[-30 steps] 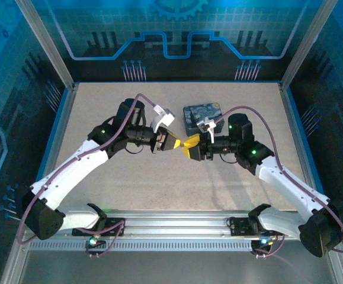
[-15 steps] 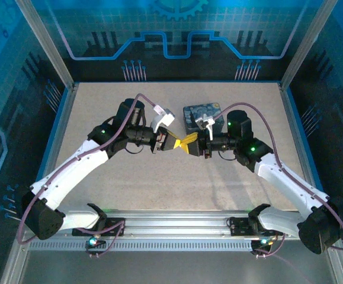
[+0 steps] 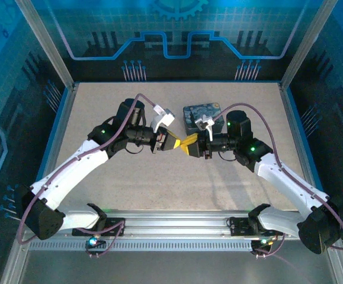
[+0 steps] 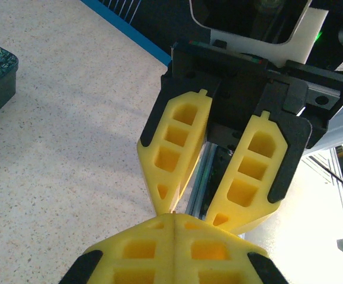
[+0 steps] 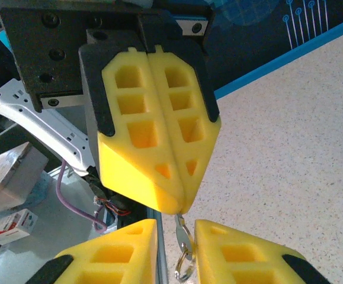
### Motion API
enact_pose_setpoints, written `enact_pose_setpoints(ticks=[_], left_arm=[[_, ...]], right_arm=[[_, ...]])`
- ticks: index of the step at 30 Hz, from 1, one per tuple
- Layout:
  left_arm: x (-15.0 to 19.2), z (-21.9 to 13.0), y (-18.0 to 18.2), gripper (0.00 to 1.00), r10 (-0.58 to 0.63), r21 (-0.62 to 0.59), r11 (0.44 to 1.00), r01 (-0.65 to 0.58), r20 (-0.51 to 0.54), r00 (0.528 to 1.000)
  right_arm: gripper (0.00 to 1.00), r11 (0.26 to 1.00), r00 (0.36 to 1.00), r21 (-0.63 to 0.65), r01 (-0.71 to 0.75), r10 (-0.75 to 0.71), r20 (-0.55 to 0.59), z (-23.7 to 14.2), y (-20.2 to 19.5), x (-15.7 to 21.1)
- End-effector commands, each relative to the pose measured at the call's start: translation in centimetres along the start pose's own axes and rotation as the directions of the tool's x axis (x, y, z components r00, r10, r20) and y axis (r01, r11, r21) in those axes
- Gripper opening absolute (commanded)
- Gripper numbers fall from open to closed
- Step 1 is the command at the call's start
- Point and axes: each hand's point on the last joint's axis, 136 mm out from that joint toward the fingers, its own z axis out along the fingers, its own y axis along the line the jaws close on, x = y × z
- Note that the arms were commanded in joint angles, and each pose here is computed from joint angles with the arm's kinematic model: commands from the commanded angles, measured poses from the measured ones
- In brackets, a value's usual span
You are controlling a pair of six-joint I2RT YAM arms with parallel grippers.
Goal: Unlock the padlock with the key
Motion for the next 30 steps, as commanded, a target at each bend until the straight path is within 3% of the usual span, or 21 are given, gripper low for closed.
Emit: enact_pose_setpoints(ticks=[1,19,23,30], left_arm=[[-0.6,-0.4,-0.2,0.00,0.036,0.005,0.999,-0.036,0.015,0.999],[-0.6,-0.4,-0.4,0.00,0.037,0.017,0.999,-0.037,0.015,0.999],[-1.0,-0.6,-0.3,0.10,0.037,0.009,0.999,-0.038,0.029,0.999],[-3.0,-2.0,2.7,0.68,-0.049,-0.107,0.992,0.064,0.133,0.990]], right_arm=[[0.23,1.000,1.000,-0.027,0.007,-0.008,-0.027,0.1,0.8,0.6],[0.00,0.999,1.000,-0.029,0.016,-0.016,-0.008,0.1,1.0,-0.5],[0.00,1.000,1.000,0.011,0.003,-0.003,-0.017,0.0,0.5,-0.2],[0.00,0.976,0.994,0.208,-0.069,0.085,-0.068,-1.4,-2.3,2.1]])
